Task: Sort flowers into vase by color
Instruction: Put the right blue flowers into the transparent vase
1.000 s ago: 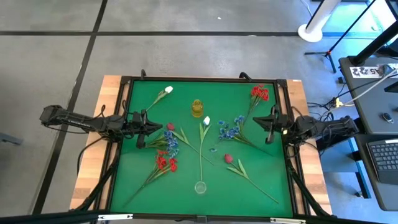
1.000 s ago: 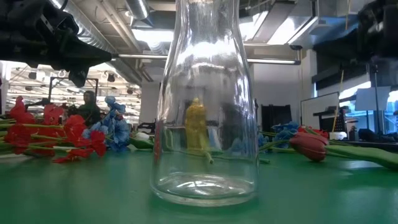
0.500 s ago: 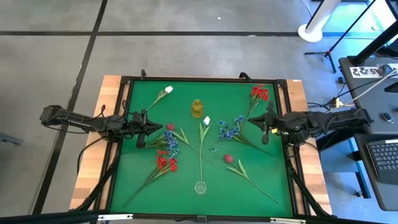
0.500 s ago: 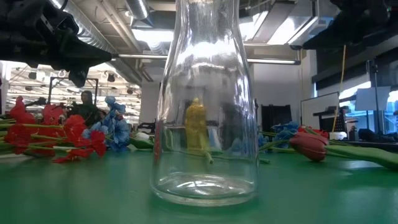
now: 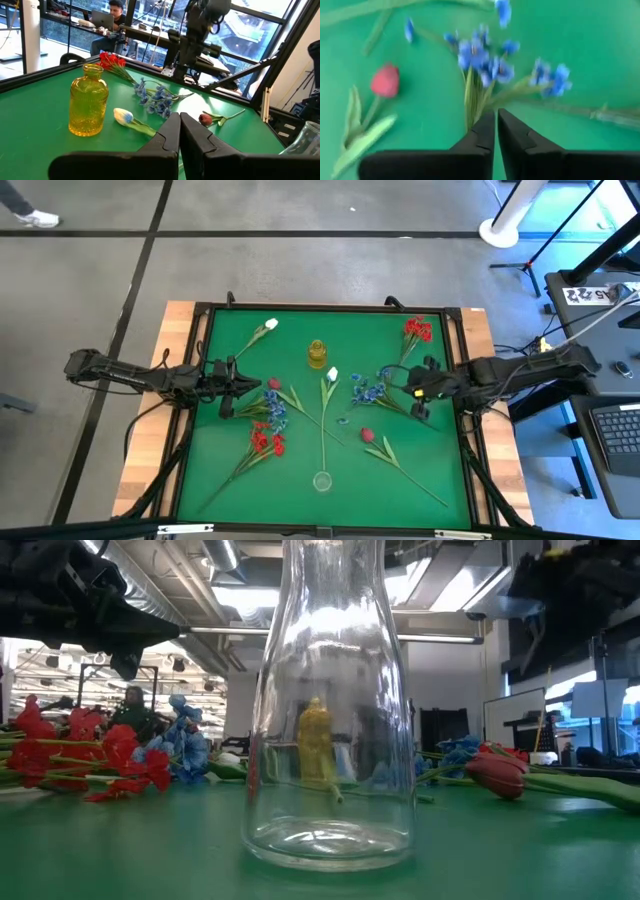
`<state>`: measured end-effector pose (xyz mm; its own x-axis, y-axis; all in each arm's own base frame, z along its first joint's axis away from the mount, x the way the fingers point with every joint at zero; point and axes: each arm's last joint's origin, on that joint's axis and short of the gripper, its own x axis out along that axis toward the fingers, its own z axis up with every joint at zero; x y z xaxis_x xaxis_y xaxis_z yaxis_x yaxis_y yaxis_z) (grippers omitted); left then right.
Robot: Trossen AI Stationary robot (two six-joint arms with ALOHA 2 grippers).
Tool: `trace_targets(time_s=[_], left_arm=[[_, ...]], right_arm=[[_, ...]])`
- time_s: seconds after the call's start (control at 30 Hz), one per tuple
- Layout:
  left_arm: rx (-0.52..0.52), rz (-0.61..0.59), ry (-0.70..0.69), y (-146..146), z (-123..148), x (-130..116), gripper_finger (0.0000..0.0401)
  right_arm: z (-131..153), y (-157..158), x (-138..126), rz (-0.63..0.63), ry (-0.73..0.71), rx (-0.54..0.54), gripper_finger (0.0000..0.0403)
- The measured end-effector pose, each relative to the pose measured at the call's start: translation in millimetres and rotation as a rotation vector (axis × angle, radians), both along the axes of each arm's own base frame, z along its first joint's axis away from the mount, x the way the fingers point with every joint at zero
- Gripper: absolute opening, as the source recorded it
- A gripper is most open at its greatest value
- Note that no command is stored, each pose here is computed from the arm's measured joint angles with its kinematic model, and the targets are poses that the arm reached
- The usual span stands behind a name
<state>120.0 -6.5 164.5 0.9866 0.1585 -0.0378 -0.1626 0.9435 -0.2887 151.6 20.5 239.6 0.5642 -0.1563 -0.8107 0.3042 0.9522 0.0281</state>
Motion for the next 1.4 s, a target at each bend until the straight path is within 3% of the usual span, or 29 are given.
trace_targets(time_s=[0.33, 0.5, 0.77, 1.3, 1.4], left_arm=[[0.000, 0.000, -0.001, 0, 0, 0, 0.0000], [0.000, 0.000, 0.000, 0, 0, 0, 0.0000], [0.000, 0.000, 0.000, 0, 0, 0, 0.0000], [0.000, 0.000, 0.000, 0, 0, 0, 0.0000], [0.000, 0.000, 0.000, 0, 0, 0, 0.0000]], right_arm=[[-32, 5, 19, -0.091, 0.252, 0.045, 0.0152], [-46, 7, 29, -0.131, 0.322, 0.067, 0.0188], [-64, 9, 38, -0.138, 0.340, 0.069, 0.0193], [-104, 8, 22, -0.154, 0.310, 0.146, 0.0192], [-106, 7, 20, -0.155, 0.315, 0.143, 0.0173]])
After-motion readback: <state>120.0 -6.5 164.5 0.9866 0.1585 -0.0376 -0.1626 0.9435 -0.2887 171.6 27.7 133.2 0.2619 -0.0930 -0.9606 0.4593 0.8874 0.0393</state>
